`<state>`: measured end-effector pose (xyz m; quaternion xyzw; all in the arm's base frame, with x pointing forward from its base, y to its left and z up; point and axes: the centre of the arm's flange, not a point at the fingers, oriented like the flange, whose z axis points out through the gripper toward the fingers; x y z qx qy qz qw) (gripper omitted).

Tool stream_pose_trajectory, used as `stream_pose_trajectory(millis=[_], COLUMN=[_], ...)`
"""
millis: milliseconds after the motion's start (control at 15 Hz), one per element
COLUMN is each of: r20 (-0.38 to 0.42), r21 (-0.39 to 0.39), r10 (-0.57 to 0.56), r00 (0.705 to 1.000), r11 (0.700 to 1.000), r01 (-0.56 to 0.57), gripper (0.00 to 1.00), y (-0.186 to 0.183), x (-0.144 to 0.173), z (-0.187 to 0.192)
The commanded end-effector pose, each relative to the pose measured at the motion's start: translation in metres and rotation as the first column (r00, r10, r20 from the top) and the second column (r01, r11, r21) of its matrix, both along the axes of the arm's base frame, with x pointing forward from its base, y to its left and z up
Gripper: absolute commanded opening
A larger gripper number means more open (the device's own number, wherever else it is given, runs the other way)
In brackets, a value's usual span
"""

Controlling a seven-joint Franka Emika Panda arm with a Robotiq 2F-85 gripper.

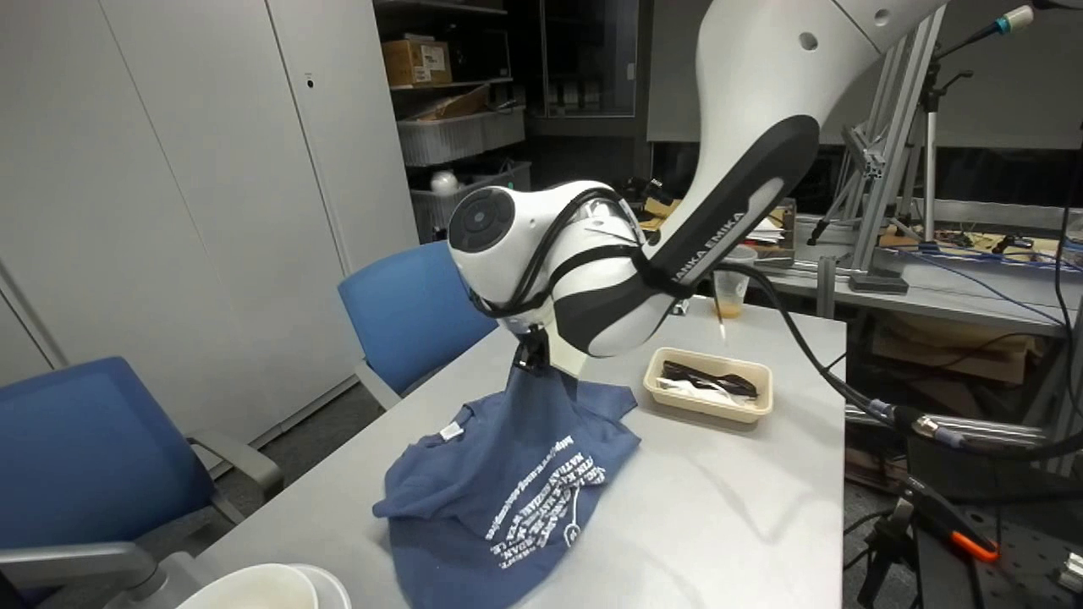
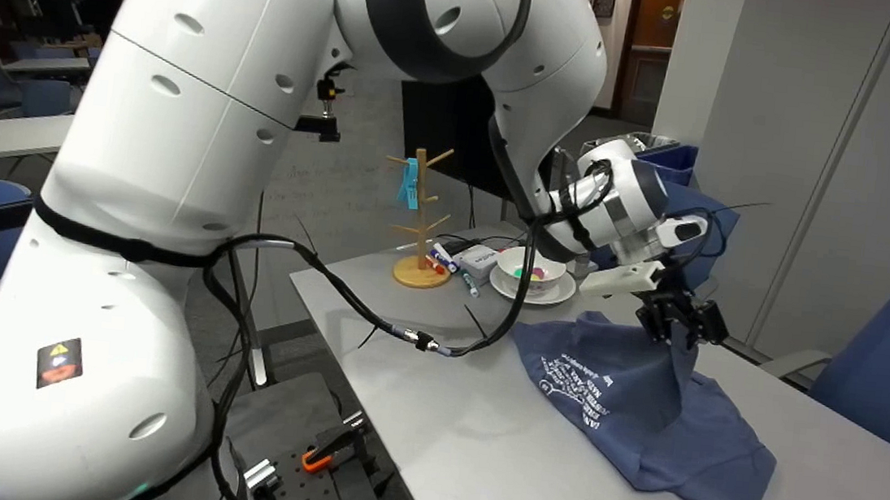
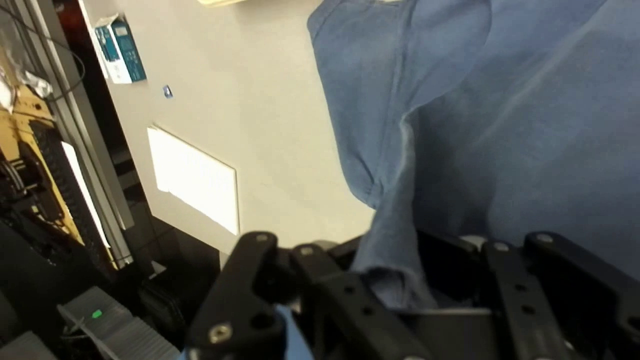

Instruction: Fold the T-shit on the table

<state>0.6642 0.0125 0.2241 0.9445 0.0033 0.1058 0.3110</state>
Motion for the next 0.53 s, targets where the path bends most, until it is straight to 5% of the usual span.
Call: stream_pose_trajectory(millis=[0,267,467], r20=[0.047,0.139,0.246], r21=[0.061,0.136,0.145], r10=[-0.115,-0.229,-0.338], r00=[0.992,0.963,0.908], r11=[0.992,0.968,0.940], r01=[0.112,0.210,0.310], gripper=[0.00,0.00,0.00], y=[-0.018,-0.019,-0.016], x=[0.026,0.041,0.049], z=[0.009,0.006,0.005])
